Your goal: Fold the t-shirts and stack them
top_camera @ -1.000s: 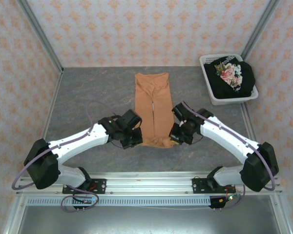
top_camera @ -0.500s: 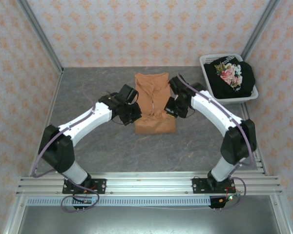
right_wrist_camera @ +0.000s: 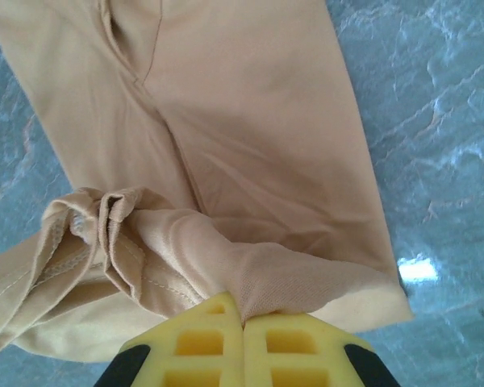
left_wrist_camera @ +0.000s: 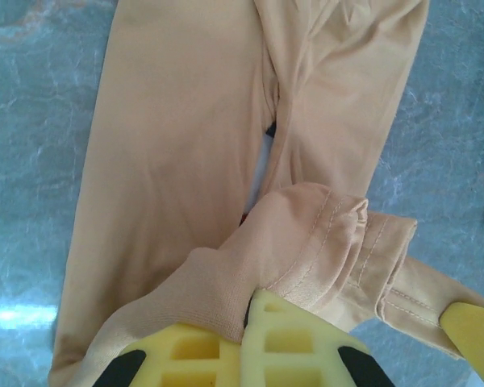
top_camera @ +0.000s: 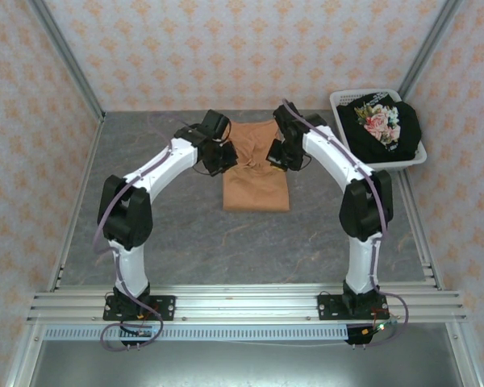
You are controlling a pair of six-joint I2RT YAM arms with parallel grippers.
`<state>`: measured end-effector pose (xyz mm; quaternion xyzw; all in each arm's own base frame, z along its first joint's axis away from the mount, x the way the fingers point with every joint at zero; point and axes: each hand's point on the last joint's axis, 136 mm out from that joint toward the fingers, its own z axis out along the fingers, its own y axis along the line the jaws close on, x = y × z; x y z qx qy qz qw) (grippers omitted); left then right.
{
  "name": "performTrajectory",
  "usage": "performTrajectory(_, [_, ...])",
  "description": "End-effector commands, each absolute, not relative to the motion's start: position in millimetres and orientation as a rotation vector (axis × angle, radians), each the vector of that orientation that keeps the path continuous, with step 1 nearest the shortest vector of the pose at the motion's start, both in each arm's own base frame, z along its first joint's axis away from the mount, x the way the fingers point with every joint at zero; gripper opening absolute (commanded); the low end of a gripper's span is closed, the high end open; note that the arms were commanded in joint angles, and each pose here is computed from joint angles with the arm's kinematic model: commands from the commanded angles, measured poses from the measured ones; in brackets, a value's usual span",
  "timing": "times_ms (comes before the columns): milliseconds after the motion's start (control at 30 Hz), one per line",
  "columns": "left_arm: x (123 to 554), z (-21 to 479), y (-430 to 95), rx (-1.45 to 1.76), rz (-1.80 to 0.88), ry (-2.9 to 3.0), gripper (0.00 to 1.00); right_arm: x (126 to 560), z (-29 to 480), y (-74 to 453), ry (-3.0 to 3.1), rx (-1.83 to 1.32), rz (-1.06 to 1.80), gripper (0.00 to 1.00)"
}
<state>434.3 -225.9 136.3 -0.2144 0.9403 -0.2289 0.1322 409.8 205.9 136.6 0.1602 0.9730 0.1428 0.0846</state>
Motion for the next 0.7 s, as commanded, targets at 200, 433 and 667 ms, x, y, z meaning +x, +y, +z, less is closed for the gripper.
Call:
performTrajectory(200, [465, 110, -223, -0.605, -0.638, 2.771, 0.00, 445, 115, 201, 2.915, 0.493, 0.421, 0.00])
performTrajectory(433, [490, 92, -223, -0.599, -0.622, 2.782, 0.00, 465, 93, 205, 2.930, 0.526, 0.462, 0.00])
performTrajectory(667, [520, 77, -214, -0.634, -0.647, 2.737, 0.36, 499, 70, 198, 2.887, 0.602, 0.570, 0.22])
